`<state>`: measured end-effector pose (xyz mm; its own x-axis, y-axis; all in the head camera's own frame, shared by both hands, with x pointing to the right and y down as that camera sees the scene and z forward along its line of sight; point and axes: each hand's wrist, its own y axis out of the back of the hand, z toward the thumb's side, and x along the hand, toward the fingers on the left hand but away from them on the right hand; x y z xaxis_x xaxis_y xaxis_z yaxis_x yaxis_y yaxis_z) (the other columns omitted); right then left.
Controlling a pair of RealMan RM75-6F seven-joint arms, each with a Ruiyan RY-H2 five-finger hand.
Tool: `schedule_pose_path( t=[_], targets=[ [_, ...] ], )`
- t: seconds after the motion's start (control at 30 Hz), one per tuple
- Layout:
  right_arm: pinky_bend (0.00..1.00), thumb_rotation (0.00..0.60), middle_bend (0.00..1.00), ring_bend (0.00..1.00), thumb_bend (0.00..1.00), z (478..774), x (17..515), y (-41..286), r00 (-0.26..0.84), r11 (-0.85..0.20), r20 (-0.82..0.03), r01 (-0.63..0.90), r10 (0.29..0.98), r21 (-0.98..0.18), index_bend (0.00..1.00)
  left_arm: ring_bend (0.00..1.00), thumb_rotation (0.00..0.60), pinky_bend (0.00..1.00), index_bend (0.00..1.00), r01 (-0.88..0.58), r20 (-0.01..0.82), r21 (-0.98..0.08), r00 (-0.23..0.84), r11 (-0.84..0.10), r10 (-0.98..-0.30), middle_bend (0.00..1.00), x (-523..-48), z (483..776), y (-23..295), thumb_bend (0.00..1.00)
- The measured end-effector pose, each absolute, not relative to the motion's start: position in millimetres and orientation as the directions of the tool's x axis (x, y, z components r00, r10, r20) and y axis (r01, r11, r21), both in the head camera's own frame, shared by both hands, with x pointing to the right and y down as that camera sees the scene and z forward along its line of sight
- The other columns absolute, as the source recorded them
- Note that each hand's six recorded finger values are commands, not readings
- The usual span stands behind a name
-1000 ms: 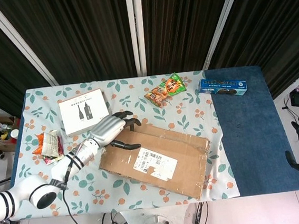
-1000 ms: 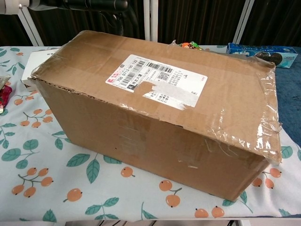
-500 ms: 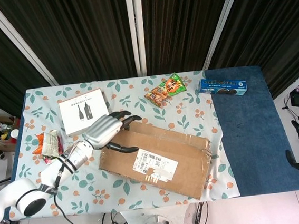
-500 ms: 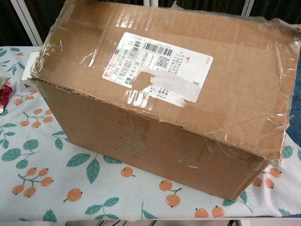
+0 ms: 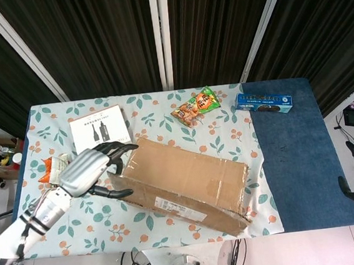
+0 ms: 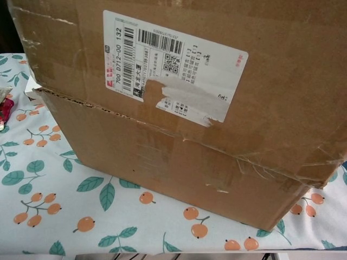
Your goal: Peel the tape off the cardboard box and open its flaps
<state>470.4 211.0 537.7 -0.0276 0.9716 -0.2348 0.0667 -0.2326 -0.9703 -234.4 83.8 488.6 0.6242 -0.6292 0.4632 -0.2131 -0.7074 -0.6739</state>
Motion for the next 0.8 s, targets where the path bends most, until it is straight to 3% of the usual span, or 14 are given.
schedule_pose_path(
  t=[0.37, 0.5, 0.53, 0.63, 0.7, 0.77, 0.8],
  targets=[
    [0.0, 0.6, 0.0, 0.0, 0.3, 542.1, 463.4, 214.1, -0.011, -0.249, -0.251, 0.071, 0.968, -0.966, 0.0, 0.19, 0.105, 0.19, 0.08, -0.333, 0.512, -0.568, 0.573, -0.753, -0.64, 0.62, -289.2, 477.6, 134.2, 0.0],
    [0.0, 0.6, 0.0, 0.0, 0.3, 543.3, 457.1, 213.5, 0.008, -0.255, -0.255, 0.072, 0.967, -0.964, 0.0, 0.17, 0.113, 0.19, 0.08, -0.333, 0.517, -0.597, 0.535, -0.73, -0.668, 0.35, -308.8, 478.8, 133.3, 0.0],
    [0.0, 0.6, 0.0, 0.0, 0.3, 543.2, 454.5, 212.9, 0.016, -0.255, -0.255, 0.074, 0.967, -0.964, 0.0, 0.16, 0.139, 0.19, 0.08, -0.329, 0.516, -0.612, 0.524, -0.719, -0.678, 0.3, -313.0, 479.7, 132.0, 0.0],
    [0.0, 0.6, 0.0, 0.0, 0.3, 541.4, 442.8, 209.2, 0.053, -0.257, -0.253, 0.08, 0.966, -0.963, 0.0, 0.13, 0.3, 0.19, 0.08, -0.316, 0.498, -0.668, 0.483, -0.674, -0.72, 0.18, -326.3, 482.5, 126.7, 0.0],
    [0.0, 0.6, 0.0, 0.0, 0.28, 538.7, 431.2, 205.1, 0.088, -0.26, -0.252, 0.09, 0.964, -0.961, 0.0, 0.12, 0.405, 0.19, 0.08, -0.296, 0.48, -0.714, 0.453, -0.635, -0.751, 0.15, -336.3, 484.7, 123.1, 0.0],
    [0.0, 0.6, 0.0, 0.0, 0.23, 534.6, 416.4, 199.9, 0.13, -0.266, -0.252, 0.105, 0.959, -0.958, 0.0, 0.12, 0.552, 0.19, 0.08, -0.26, 0.453, -0.774, 0.409, -0.577, -0.792, 0.14, -349.9, 487.9, 119.5, 0.0],
    [0.0, 0.6, 0.0, 0.0, 0.2, 532.5, 409.2, 197.6, 0.149, -0.269, -0.252, 0.112, 0.956, -0.957, 0.0, 0.11, 0.584, 0.19, 0.08, -0.24, 0.44, -0.8, 0.388, -0.55, -0.81, 0.14, -356.4, 489.6, 118.3, 0.0]
  ],
)
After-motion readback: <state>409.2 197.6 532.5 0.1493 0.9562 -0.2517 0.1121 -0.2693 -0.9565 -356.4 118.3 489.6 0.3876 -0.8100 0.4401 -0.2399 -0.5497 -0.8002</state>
